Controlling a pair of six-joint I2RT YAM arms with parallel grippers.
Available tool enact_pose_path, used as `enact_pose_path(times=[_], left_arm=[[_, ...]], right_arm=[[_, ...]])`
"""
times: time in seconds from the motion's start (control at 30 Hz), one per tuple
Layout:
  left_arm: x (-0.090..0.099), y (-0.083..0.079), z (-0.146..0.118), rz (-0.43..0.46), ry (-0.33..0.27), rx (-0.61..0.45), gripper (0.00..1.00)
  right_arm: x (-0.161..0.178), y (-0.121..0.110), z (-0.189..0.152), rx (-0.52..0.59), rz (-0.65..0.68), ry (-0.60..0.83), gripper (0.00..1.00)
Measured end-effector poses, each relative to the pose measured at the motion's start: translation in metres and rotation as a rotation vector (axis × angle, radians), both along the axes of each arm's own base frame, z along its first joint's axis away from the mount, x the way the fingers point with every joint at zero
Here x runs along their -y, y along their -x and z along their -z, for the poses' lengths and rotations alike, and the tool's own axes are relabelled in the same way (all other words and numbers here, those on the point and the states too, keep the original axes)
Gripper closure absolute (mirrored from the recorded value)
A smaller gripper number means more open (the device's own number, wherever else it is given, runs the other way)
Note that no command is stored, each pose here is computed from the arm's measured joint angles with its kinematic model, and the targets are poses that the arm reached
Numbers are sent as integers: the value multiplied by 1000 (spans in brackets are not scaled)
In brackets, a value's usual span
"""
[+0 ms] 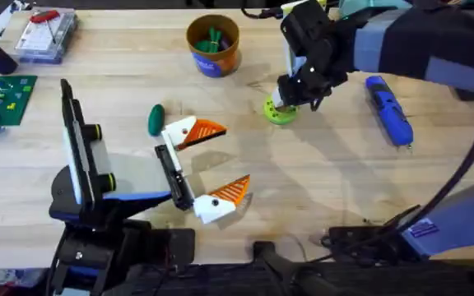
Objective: Pick up the gripper from the table and insert it into the empty holder that is missing its gripper. Then pick up a screw, insert it into the mounting hole, and use the screwdriver to tighten it. Finally, clean up the table by picking up the vegetable and placing it into the bucket.
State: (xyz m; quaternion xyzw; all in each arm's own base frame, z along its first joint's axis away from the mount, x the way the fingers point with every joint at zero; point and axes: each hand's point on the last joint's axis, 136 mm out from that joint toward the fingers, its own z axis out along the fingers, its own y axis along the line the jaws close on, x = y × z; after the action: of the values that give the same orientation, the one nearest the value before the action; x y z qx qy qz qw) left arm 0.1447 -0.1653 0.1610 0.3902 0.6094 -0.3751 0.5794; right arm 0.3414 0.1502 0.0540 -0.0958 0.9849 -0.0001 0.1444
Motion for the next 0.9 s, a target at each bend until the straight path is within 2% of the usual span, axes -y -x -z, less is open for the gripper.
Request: enact_pose_path(times=[0.57,0.77,0.9], left_arm=[[0,0,0,0,0,0,15],[0,0,0,0,0,0,14],[0,0,0,0,0,0,13]], right_arm=[[0,0,0,-1,-1,1,696],[1,0,-1,0,-5,8,985],[1,0,-1,-1,-6,9,997]])
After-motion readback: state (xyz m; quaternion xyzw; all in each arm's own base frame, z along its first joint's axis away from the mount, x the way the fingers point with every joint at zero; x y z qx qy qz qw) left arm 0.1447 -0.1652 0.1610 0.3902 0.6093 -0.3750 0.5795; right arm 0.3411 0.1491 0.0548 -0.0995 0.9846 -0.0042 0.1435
